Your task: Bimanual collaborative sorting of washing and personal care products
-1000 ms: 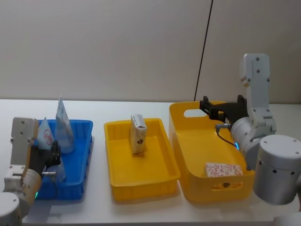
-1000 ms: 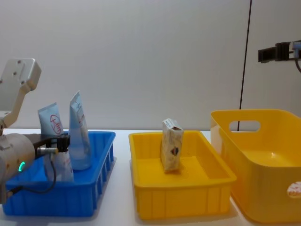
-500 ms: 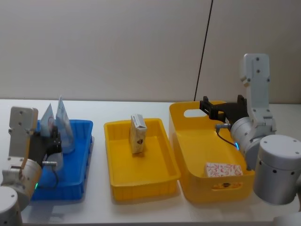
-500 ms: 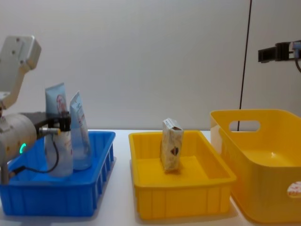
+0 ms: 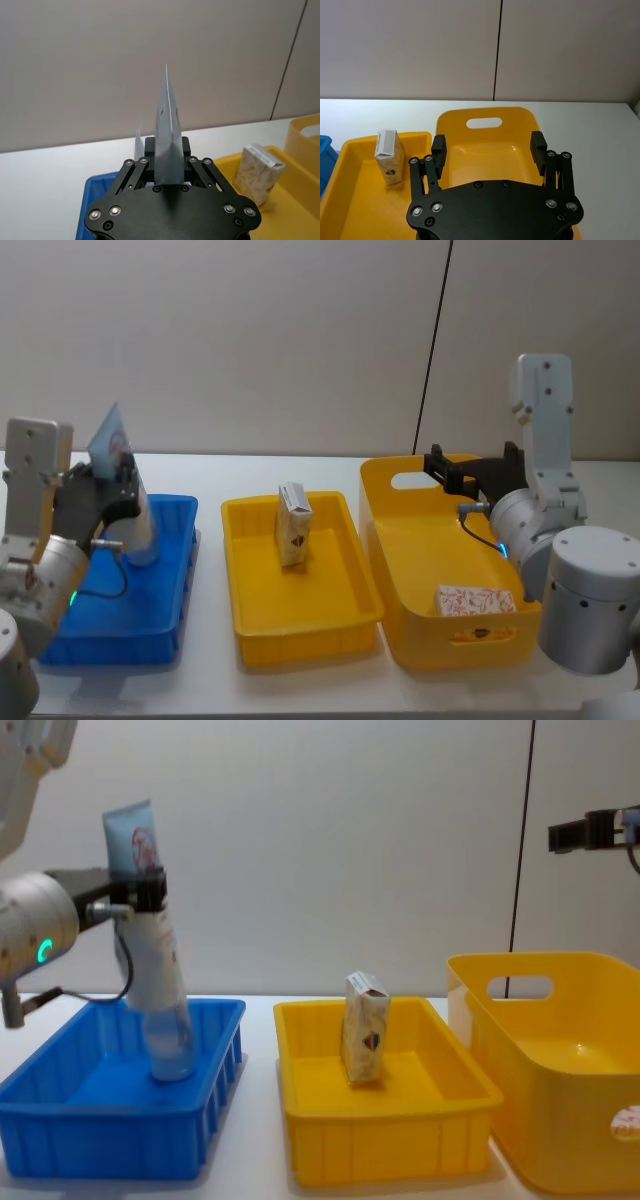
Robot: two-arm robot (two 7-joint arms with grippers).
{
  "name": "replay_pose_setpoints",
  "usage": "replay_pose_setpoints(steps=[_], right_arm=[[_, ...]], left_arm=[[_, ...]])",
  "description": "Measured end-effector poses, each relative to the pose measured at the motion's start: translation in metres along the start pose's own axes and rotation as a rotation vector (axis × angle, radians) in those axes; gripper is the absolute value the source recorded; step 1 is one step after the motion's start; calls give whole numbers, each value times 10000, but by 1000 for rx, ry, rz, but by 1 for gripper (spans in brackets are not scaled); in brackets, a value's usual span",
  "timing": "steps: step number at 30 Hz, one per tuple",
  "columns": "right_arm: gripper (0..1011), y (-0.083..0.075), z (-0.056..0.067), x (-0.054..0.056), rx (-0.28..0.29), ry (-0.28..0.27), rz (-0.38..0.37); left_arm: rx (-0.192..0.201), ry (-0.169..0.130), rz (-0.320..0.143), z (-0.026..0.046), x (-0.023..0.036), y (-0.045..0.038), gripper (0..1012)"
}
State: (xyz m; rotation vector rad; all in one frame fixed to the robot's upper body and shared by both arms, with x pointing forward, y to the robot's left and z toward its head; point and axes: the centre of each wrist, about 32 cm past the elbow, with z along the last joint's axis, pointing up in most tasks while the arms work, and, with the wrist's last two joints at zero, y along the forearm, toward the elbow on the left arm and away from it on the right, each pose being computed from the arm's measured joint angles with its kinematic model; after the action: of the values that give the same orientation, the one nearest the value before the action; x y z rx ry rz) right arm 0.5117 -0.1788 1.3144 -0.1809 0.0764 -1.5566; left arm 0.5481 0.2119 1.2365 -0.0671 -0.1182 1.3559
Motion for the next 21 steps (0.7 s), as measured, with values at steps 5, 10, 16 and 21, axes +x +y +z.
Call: replay_pose_setpoints(steps=[5,10,16,21], right_arm=[[1002,0,-4,2,-3,-10,17],[1002,-1,-13,9,-5,-28,42],[1002,-6,-30,30,-3,-71,87],[1002,-12,-50,61,8,-116,128]], left_arm=[[-50,19,-54,115,-7,-19,239],[-86,37,-98,185,-22,-44,239],[-117,51,-149,244,-49,-72,239],[-133,56,-179,277,-70,-90,239]])
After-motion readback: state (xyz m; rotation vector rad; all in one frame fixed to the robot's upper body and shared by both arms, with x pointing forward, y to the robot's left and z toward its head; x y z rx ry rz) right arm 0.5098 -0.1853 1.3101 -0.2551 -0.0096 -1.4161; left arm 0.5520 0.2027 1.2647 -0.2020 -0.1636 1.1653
